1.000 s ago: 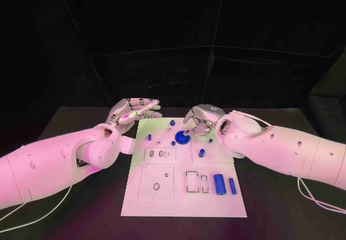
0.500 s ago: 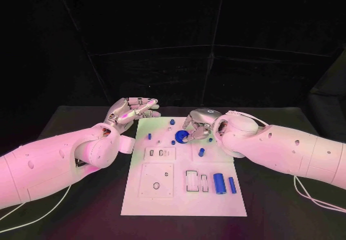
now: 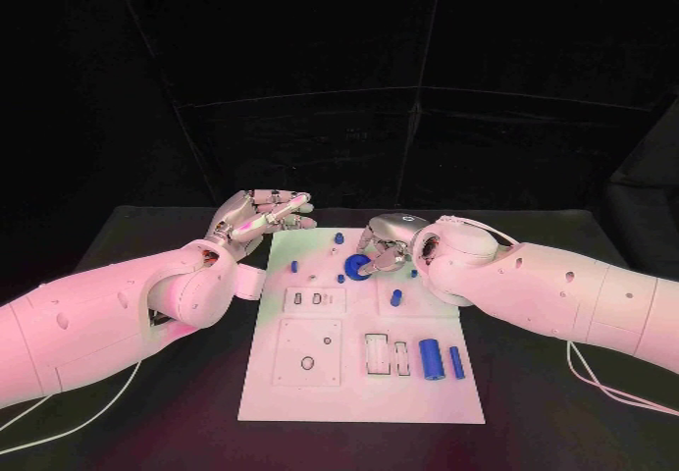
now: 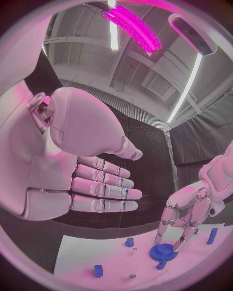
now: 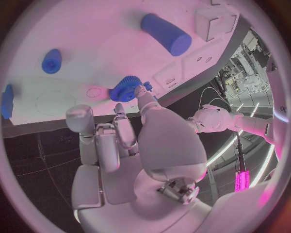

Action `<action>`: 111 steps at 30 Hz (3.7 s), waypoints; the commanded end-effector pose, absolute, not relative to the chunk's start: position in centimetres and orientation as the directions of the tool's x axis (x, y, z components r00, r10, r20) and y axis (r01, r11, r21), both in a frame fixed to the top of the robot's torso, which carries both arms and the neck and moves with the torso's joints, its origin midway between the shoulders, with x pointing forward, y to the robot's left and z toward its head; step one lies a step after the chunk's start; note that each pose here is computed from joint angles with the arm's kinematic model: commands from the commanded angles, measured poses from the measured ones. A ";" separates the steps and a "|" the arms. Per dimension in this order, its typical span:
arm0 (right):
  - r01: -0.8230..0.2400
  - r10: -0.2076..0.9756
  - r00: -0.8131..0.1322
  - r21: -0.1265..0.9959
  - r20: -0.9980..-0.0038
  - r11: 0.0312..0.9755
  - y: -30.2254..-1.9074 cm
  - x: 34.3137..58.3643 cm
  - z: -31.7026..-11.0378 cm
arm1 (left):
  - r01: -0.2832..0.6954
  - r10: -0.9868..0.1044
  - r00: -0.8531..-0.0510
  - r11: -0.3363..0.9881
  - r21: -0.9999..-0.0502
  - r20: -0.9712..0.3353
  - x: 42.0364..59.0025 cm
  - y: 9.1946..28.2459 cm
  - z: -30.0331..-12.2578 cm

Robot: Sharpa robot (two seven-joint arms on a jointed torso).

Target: Assemble the parts on the task board

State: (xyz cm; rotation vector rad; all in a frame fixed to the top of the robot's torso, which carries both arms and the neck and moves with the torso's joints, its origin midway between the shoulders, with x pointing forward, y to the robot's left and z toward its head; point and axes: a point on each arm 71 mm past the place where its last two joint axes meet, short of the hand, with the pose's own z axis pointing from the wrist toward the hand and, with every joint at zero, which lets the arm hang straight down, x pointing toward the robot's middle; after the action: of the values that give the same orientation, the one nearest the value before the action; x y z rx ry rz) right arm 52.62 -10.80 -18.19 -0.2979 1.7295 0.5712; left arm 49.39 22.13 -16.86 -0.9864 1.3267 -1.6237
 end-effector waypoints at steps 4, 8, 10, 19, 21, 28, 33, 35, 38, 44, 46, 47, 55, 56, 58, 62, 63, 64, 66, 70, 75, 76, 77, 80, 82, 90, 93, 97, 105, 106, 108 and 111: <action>-0.493 0.070 -0.242 0.185 -0.968 0.850 -10.6 52.7 -18.3 | 0.110 -0.918 -0.388 -0.133 -0.985 0.081 49.4 22.0 -16.7; -0.497 0.057 -0.248 0.177 -0.967 0.850 -10.4 52.6 -18.5 | 0.109 -0.918 -0.388 -0.133 -0.985 0.081 49.4 22.0 -16.7; -0.497 0.054 -0.249 0.176 -0.967 0.850 -10.4 52.6 -18.6 | 0.108 -0.918 -0.388 -0.133 -0.985 0.081 49.4 22.0 -16.7; -0.496 0.047 -0.247 0.168 -0.968 0.852 -10.4 52.6 -18.7 | 0.107 -0.918 -0.388 -0.132 -0.985 0.081 49.4 22.0 -16.7; -0.495 0.049 -0.241 0.166 -0.969 0.853 -10.4 52.6 -18.7 | 0.107 -0.918 -0.388 -0.132 -0.985 0.081 49.4 22.0 -16.8; -0.487 0.091 -0.174 0.167 -0.980 0.857 -10.3 52.6 -18.3 | 0.105 -0.918 -0.388 -0.131 -0.986 0.081 49.4 22.1 -16.8; -0.490 0.151 -0.096 0.178 -0.984 0.854 -10.3 52.5 -17.6 | 0.103 -0.917 -0.389 -0.131 -0.986 0.082 49.4 22.1 -16.8; -0.497 0.177 -0.067 0.186 -0.982 0.847 -10.3 52.4 -17.3 | 0.103 -0.918 -0.389 -0.131 -0.986 0.081 49.4 22.1 -16.8; -0.509 0.204 -0.038 0.195 -0.978 0.838 -10.2 52.2 -17.0 | 0.103 -0.918 -0.389 -0.131 -0.986 0.081 49.4 22.1 -16.8; -0.528 0.233 -0.015 0.206 -0.972 0.824 -9.8 51.8 -16.6 | 0.102 -0.918 -0.389 -0.130 -0.986 0.081 49.4 22.1 -16.8; -0.534 0.238 -0.014 0.209 -0.971 0.820 -9.6 51.7 -16.6 | 0.102 -0.918 -0.389 -0.130 -0.986 0.081 49.4 22.1 -16.8; -0.536 0.240 -0.014 0.210 -0.971 0.818 -9.5 51.7 -16.5 | 0.101 -0.918 -0.389 -0.130 -0.986 0.081 49.4 22.2 -16.8; -0.532 0.236 -0.047 0.225 -0.971 0.816 -8.0 52.2 -16.9 | 0.101 -0.917 -0.390 -0.131 -0.986 0.082 49.5 22.0 -16.8; -0.532 0.236 -0.048 0.225 -0.971 0.816 -8.0 52.2 -16.9 | 0.101 -0.917 -0.391 -0.131 -0.986 0.082 49.5 22.0 -16.8; -0.529 0.230 -0.059 0.226 -0.971 0.818 -7.5 52.5 -17.1 | 0.101 -0.917 -0.391 -0.131 -0.986 0.082 49.5 22.0 -16.8; -0.523 0.221 -0.079 0.229 -0.972 0.821 -7.1 52.9 -17.4 | 0.100 -0.916 -0.392 -0.131 -0.986 0.082 49.5 21.9 -16.8; -0.522 0.218 -0.083 0.229 -0.972 0.822 -7.0 53.0 -17.4 | 0.100 -0.916 -0.392 -0.131 -0.986 0.082 49.5 21.9 -16.9; -0.521 0.215 -0.087 0.229 -0.973 0.822 -6.9 53.0 -17.5 | 0.100 -0.916 -0.392 -0.131 -0.986 0.082 49.6 21.9 -16.9; -0.520 0.211 -0.093 0.228 -0.973 0.823 -6.7 53.2 -17.6 | 0.100 -0.916 -0.392 -0.131 -0.986 0.082 49.6 21.9 -16.9; -0.518 0.205 -0.100 0.227 -0.974 0.824 -6.3 53.3 -17.7 | 0.100 -0.917 -0.391 -0.131 -0.986 0.082 49.6 21.9 -16.9; -0.516 0.193 -0.112 0.223 -0.975 0.827 -5.9 53.5 -17.9 | 0.099 -0.917 -0.392 -0.131 -0.986 0.082 49.6 21.9 -16.9; -0.515 0.192 -0.113 0.222 -0.975 0.828 -5.8 53.5 -17.9 | 0.099 -0.917 -0.392 -0.131 -0.986 0.082 49.6 21.9 -16.9; -0.513 0.187 -0.114 0.220 -0.976 0.830 -5.8 53.6 -17.9 | 0.099 -0.916 -0.392 -0.131 -0.986 0.082 49.6 21.9 -16.9; -0.510 0.178 -0.118 0.214 -0.977 0.833 -5.7 53.6 -18.0 | 0.098 -0.916 -0.393 -0.131 -0.986 0.083 49.6 21.9 -16.9; -0.508 0.174 -0.119 0.210 -0.978 0.835 -5.6 53.7 -18.0 | 0.098 -0.916 -0.393 -0.131 -0.986 0.083 49.6 21.9 -16.9; -0.489 0.153 -0.126 0.195 -0.980 0.850 -5.6 53.9 -18.2 | 0.097 -0.916 -0.393 -0.131 -0.987 0.083 49.6 21.9 -16.9; -0.487 0.146 -0.130 0.192 -0.981 0.852 -5.7 53.9 -18.3 | 0.097 -0.916 -0.394 -0.131 -0.987 0.083 49.6 21.9 -16.9; -0.487 0.142 -0.134 0.190 -0.981 0.852 -5.6 53.9 -18.3 | 0.097 -0.916 -0.392 -0.130 -0.987 0.082 49.6 21.9 -16.9; -0.488 0.138 -0.142 0.191 -0.980 0.851 -5.6 53.8 -18.4 | 0.095 -0.916 -0.392 -0.129 -0.987 0.082 49.6 21.9 -16.9; -0.489 0.139 -0.143 0.192 -0.980 0.851 -5.6 53.8 -18.4 | 0.095 -0.916 -0.392 -0.129 -0.987 0.082 49.6 21.9 -16.9; -0.489 0.150 -0.137 0.198 -0.979 0.849 -5.7 53.8 -18.3 | 0.094 -0.916 -0.392 -0.129 -0.987 0.082 49.6 21.9 -16.9; -0.494 0.192 -0.110 0.221 -0.975 0.841 -6.1 53.6 -17.9 | 0.094 -0.916 -0.392 -0.129 -0.987 0.082 49.6 22.0 -16.9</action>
State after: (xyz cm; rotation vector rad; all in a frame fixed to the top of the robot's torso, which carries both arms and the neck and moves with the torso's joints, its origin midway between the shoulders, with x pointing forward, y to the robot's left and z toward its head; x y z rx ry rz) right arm 53.66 -6.01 -18.37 -0.2656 1.6185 0.5672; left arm 49.64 22.10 -17.05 -0.9928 1.3419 -1.6206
